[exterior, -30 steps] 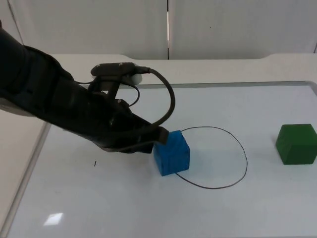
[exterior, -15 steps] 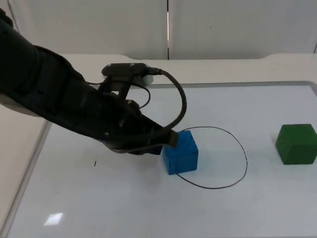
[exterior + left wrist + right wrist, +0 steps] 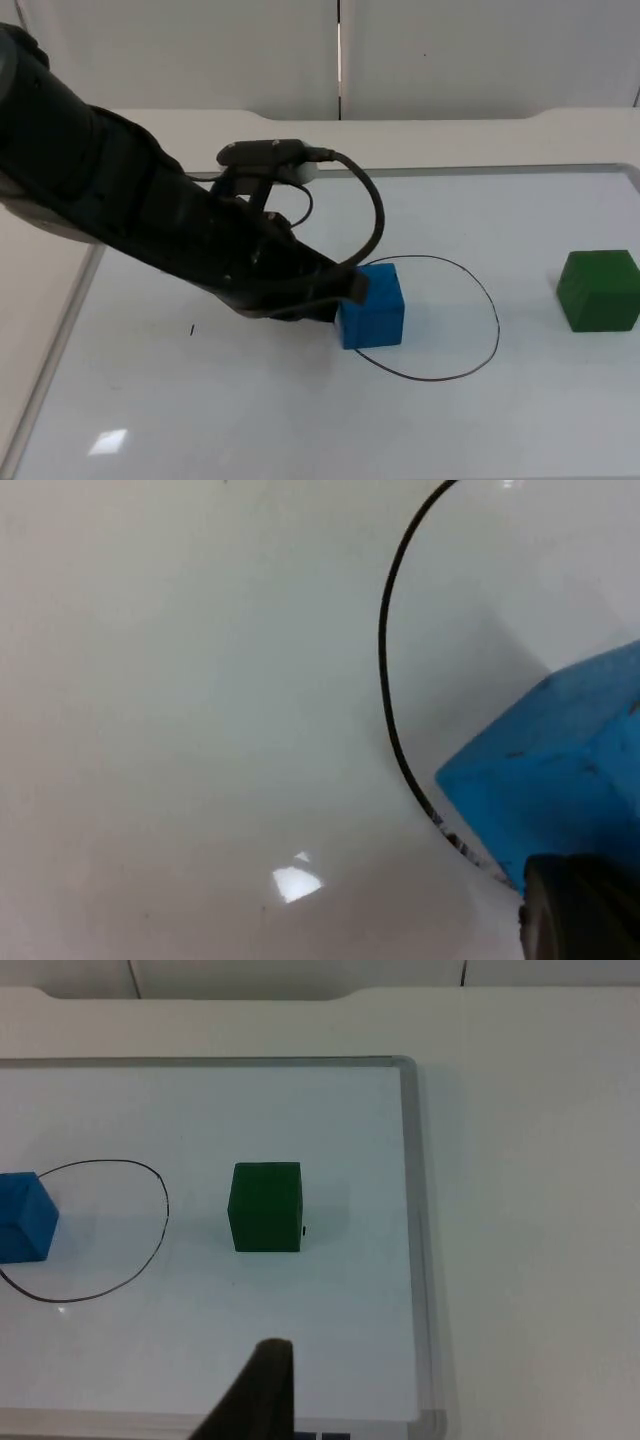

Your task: Push the two cubes into the marked area.

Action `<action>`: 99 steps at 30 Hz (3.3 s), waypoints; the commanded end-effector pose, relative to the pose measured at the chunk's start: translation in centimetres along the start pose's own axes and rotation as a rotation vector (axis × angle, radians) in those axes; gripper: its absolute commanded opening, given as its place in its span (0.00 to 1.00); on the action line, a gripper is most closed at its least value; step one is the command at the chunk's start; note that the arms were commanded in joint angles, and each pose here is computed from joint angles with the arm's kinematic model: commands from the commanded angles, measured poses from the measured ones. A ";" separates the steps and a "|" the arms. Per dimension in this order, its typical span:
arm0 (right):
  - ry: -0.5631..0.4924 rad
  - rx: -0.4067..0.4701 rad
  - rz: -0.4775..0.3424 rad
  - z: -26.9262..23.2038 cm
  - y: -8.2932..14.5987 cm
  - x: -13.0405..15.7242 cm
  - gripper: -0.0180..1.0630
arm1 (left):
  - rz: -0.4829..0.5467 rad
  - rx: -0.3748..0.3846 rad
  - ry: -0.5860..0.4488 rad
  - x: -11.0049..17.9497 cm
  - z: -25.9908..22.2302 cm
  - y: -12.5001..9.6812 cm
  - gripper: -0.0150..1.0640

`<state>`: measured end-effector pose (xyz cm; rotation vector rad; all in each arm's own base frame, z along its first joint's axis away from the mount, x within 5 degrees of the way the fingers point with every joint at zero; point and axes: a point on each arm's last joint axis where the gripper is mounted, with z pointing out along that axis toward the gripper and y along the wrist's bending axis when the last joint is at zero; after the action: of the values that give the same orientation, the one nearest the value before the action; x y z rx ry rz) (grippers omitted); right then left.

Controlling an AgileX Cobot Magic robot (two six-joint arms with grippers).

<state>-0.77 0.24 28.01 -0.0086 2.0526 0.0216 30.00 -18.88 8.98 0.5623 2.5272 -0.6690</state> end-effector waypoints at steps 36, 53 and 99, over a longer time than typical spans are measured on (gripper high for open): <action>-0.006 0.005 0.002 0.1 0.0 0.0 0.99 | 0.016 -0.002 -0.241 -5.9 -8.8 -0.3 0.01; -0.006 0.005 0.002 0.1 0.0 0.0 0.99 | 0.127 -0.090 -0.501 -6.5 -24.2 -5.8 0.01; -0.006 0.005 0.001 0.1 0.0 0.0 0.99 | 0.189 -0.297 -0.517 13.5 -34.5 -7.3 0.01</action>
<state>-0.77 0.24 28.01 -0.0050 2.0526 0.0238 4.67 -2.98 31.51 0.4567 1.9960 -0.3513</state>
